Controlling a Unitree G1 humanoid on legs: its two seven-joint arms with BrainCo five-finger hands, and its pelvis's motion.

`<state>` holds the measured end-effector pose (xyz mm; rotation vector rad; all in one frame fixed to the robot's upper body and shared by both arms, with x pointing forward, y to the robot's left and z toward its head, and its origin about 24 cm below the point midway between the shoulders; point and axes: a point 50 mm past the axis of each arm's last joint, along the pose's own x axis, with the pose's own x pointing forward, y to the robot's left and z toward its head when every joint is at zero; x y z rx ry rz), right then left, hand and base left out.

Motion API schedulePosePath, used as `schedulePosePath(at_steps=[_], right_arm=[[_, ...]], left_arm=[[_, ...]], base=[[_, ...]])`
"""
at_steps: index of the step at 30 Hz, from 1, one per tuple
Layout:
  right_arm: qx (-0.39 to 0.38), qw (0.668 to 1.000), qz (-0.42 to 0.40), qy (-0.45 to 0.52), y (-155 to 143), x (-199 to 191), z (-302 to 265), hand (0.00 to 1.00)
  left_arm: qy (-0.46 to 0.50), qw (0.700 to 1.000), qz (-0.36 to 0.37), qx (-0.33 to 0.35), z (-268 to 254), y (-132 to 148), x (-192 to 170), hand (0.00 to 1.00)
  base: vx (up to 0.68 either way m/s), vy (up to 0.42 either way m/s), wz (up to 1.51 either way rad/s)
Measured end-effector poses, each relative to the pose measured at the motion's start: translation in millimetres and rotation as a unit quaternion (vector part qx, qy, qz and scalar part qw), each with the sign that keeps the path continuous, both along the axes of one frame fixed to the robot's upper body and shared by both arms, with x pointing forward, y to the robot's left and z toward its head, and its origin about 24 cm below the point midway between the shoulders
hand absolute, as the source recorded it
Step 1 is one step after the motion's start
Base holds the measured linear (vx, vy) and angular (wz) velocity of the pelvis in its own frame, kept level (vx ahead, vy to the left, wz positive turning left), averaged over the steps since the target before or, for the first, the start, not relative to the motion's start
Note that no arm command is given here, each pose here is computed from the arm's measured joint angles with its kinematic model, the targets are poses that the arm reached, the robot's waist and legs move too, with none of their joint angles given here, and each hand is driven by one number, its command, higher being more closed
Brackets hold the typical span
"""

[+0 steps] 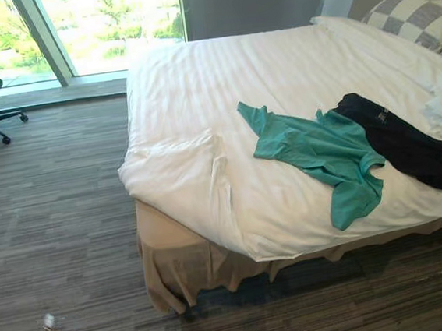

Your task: Tidy the bed and pick cloth on bed and put in laundry

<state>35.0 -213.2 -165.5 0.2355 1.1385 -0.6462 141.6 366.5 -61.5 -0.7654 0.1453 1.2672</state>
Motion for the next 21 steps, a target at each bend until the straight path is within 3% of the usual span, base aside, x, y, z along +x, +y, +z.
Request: schedulePosePath(at_steps=[2, 5, 6, 10, 14, 16, 18, 21], right_arm=[[-0.006, 1.0, 0.014, -0.008, -1, 2, 2, 0.0], [-0.011, 0.999, 0.028, -0.031, -2, 13, 6, 0.0], [-0.01, 0.999, 0.03, -0.041, -1, 18, 7, 0.0], [-0.023, 0.996, 0.048, -0.073, -10, 35, 15, 0.0], [-0.026, 0.991, 0.056, -0.116, -12, 57, 23, 0.0], [-0.03, 0.988, 0.06, -0.14, -11, 67, 28, 0.0], [-0.031, 0.985, 0.056, -0.16, -10, 76, 32, 0.0], [-0.042, 0.98, 0.051, -0.188, -10, 93, 40, 0.0]], left_arm=[[-0.065, 0.994, -0.001, 0.083, 47, 19, 27, 0.0], [-0.135, 0.954, -0.044, 0.266, 140, 25, 59, 0.0], [-0.15, 0.926, -0.077, 0.337, 173, 14, 70, 0.0], [-0.17, 0.841, -0.14, 0.494, 230, -34, 90, 0.0], [-0.184, 0.778, -0.174, 0.575, 269, -81, 122, 0.0], [-0.196, 0.732, -0.191, 0.624, 296, -109, 139, 0.0], [-0.194, 0.665, -0.186, 0.697, 333, -138, 151, 0.0], [-0.193, 0.607, -0.151, 0.756, 378, -160, 159, 0.0]], base=[[-0.14, -0.016, 0.0], [-0.1, 0.019, -0.02], [-0.06, 0.043, 0.0], [-0.04, 0.075, -0.17], [-0.03, 0.061, -0.19], [0.0, 0.0, 0.0], [-0.02, 0.002, -0.04], [-0.05, -0.009, -0.25]])
